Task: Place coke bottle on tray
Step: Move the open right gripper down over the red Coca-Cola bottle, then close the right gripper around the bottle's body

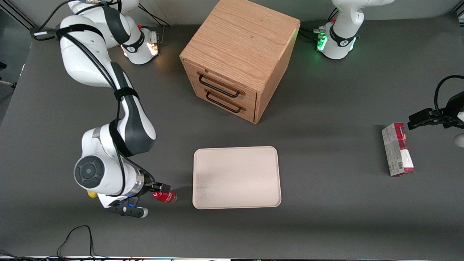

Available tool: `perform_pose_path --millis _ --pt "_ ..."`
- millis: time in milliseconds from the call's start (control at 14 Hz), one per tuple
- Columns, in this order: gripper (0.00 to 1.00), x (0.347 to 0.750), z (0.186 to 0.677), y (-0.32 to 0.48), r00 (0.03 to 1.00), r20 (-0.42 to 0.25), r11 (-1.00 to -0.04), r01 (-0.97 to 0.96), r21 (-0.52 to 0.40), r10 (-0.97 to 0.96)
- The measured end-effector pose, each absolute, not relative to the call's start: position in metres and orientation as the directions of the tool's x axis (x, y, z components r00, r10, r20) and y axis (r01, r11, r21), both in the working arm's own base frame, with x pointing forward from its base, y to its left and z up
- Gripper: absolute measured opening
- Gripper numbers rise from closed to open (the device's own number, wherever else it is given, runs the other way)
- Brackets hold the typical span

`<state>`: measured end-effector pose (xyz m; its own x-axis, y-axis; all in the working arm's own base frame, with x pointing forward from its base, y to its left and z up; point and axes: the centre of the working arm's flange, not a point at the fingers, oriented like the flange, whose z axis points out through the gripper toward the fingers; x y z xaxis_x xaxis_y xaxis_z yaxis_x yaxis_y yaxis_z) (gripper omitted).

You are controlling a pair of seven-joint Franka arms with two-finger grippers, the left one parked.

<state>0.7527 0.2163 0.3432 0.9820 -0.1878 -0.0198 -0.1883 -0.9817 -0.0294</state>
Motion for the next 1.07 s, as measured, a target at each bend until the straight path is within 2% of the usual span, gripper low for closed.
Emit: perform_pose_path --millis 571,786,1071 --pt "0.99 0.7549 0.3295 0.2164 0.982 -0.018 -0.982 -0.188 -0.024 -0.187" --pt "0.96 0.7549 0.3287 0.2163 0.982 -0.019 -0.982 -0.188 -0.023 -0.187" --pt "0.52 0.7550 0.3286 0.2164 0.977 -0.019 -0.977 -0.214 -0.023 -0.213"
